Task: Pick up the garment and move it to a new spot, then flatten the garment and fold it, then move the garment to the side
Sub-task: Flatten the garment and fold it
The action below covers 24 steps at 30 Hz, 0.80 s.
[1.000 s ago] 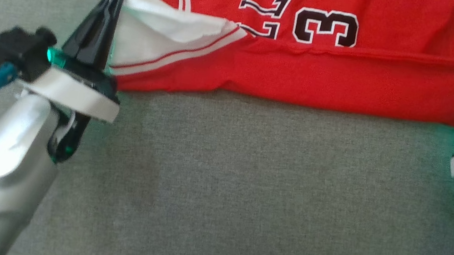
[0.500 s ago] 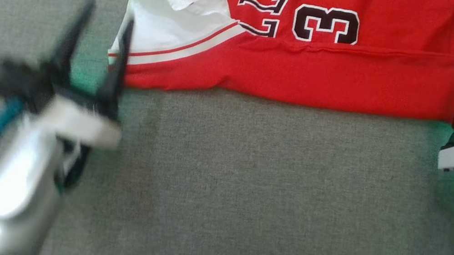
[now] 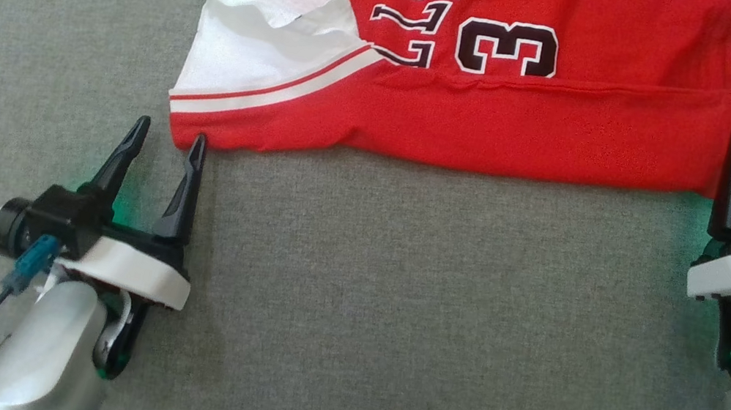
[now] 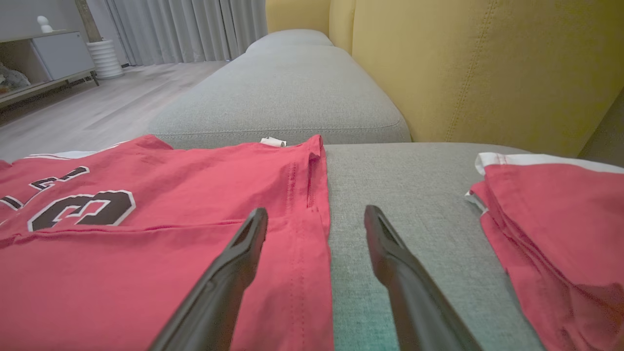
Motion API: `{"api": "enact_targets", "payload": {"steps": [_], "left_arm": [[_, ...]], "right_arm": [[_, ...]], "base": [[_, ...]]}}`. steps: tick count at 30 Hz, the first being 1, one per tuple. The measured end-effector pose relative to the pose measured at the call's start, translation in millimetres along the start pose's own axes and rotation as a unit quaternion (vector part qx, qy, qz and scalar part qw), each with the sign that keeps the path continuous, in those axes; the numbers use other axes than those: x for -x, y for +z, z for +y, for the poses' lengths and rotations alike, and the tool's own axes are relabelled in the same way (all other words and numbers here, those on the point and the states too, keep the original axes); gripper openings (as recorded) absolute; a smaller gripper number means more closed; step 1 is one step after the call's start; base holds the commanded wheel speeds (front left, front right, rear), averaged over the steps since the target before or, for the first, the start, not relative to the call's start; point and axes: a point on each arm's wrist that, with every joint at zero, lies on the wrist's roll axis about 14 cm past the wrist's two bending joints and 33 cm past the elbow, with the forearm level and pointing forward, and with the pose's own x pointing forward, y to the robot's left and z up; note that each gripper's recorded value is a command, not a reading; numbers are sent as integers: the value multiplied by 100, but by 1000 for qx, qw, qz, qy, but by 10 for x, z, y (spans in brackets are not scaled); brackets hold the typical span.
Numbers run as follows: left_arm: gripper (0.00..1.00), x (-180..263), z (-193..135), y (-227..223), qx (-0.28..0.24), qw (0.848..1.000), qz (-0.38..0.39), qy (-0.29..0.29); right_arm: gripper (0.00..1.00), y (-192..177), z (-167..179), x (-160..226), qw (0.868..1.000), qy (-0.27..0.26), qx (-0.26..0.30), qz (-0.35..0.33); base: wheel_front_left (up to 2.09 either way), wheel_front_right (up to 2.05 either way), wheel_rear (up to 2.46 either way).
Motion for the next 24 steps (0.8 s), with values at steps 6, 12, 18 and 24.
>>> {"api": "enact_targets", "payload": {"steps": [6,12,18,24], "left_arm": [[3,-38,17,-94,-2,1000,16,0],[0,-51,-69,-138,-1,999,24,-24],[0,-20,-65,-38,-6,999,12,-29],[0,26,-54,116,-21,999,-8,-33]], "right_arm": [[100,-85,-14,14,1000,-2,0,12],[100,-282,82,61,999,10,-15,49],[100,-540,38,117,993,5,-22,112],[0,-556,97,97,991,11,-42,129]], "base": [[0,0,0],[0,0,0],[0,0,0],[0,0,0]]}}
